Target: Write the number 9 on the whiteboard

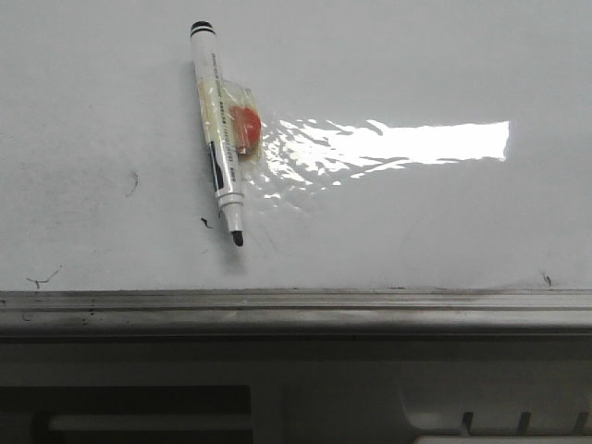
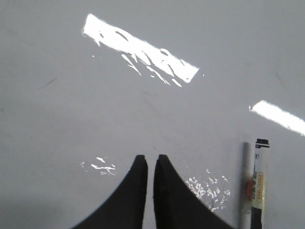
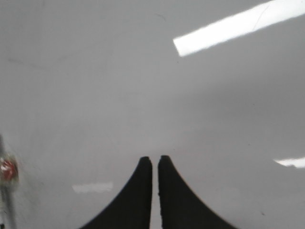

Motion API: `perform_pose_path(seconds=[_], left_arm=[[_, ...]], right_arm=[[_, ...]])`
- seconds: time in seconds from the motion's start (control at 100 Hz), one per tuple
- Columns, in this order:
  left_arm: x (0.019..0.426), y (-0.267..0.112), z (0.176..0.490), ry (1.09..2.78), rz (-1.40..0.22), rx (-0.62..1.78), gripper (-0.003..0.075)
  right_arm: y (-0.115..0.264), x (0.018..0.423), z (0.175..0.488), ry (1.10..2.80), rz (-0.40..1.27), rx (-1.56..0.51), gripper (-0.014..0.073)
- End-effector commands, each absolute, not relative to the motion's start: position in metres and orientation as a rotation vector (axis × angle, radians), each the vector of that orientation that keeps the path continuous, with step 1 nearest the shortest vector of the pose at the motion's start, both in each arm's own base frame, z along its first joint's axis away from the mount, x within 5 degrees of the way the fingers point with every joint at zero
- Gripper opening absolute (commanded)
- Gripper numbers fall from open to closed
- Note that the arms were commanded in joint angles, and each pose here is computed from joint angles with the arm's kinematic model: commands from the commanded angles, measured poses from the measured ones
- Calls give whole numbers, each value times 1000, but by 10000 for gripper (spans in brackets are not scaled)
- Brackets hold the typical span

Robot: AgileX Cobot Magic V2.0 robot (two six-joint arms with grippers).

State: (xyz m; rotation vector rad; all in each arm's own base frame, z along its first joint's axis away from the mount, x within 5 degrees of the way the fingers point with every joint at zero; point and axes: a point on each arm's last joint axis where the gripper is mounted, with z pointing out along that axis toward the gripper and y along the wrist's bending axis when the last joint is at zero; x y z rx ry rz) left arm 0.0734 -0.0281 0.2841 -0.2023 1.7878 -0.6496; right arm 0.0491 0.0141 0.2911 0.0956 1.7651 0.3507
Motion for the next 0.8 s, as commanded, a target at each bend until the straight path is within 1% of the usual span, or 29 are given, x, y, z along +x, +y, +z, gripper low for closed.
perform_pose_path(seconds=[0.0,0.02,0.05,0.11,0.14,0.18,0.21,0.31,0.38,0.52,0.62,0.79], left_arm=[[94,-32,312,1820,-634,-167,85],[99,-34,315,1841,-650,-176,119],[106,-37,319,1866,-689,-197,168],[119,-44,319,1961,-745,-200,286],[125,-48,318,2006,-767,-172,329],[132,-56,315,2069,-808,-97,375],[135,-62,314,2091,-845,-36,386],[144,-89,307,2112,-1001,109,386],[149,-108,299,2144,-1046,156,378],[153,-147,283,2179,-1043,204,349],[156,-167,277,2166,-1018,151,349],[166,-189,271,2181,-978,150,349]], right_arm=[[11,57,323,1778,243,42,126],[11,59,327,1787,240,41,149],[11,62,332,1798,239,39,211],[12,67,339,1815,239,39,313],[12,70,341,1822,239,39,372],[12,73,343,1831,238,40,419],[12,75,343,1839,240,41,446],[13,81,341,1862,239,43,444],[13,82,341,1869,239,44,444],[13,83,342,1856,238,45,444],[13,84,343,1849,238,47,444],[13,85,343,1849,238,47,444]])
